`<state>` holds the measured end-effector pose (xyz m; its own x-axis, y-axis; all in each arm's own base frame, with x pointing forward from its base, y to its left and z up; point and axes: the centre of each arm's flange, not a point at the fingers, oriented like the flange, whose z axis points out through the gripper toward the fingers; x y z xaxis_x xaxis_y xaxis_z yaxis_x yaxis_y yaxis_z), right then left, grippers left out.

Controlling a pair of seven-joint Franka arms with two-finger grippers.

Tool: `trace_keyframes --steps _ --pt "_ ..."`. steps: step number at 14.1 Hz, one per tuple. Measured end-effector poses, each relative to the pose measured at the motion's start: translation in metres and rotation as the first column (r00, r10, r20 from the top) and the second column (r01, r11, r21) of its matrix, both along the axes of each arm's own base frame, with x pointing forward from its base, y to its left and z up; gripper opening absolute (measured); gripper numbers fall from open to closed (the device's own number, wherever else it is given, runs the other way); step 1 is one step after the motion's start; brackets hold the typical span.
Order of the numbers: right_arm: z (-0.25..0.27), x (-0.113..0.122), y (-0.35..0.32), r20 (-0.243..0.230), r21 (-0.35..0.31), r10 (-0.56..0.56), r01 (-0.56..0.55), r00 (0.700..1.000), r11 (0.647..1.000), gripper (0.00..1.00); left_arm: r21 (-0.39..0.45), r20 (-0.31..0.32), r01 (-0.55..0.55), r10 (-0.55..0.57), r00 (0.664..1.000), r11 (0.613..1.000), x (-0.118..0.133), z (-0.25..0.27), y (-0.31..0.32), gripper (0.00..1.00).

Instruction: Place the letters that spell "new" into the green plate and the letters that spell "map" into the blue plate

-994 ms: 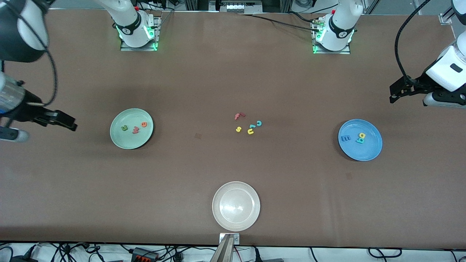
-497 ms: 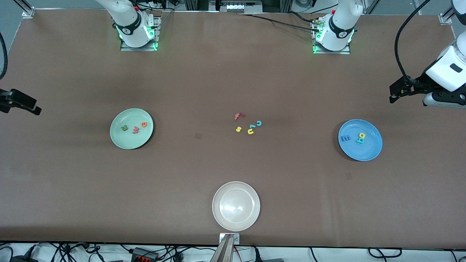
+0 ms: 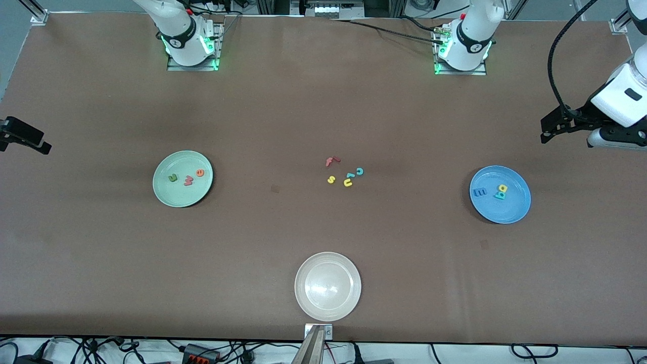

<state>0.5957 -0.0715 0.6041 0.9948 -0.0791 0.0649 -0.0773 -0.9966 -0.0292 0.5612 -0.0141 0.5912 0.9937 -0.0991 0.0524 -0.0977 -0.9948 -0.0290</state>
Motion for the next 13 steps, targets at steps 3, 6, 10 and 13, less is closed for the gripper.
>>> trace_keyframes --steps 3,6,10,13 --pt "-0.002 -0.001 0.002 -0.013 -0.018 0.007 -0.007 1.0 1.0 1.0 0.0 -0.002 0.0 0.0 1.0 1.0 0.0 0.0 0.0 1.0" --pt "-0.005 -0.008 0.001 -0.027 -0.034 0.006 -0.007 1.0 0.999 1.0 0.0 -0.011 -0.001 0.001 1.0 1.0 -0.001 -0.001 0.0 1.0" --pt "-0.008 -0.023 0.007 -0.039 -0.036 0.015 -0.016 0.999 0.999 1.0 0.001 -0.024 -0.003 0.003 1.0 1.0 -0.002 -0.002 0.002 1.0" --pt "-0.014 -0.035 0.007 -0.029 -0.033 0.015 -0.016 0.999 0.999 1.0 0.001 -0.025 -0.004 0.004 1.0 1.0 -0.003 -0.002 0.002 1.0"
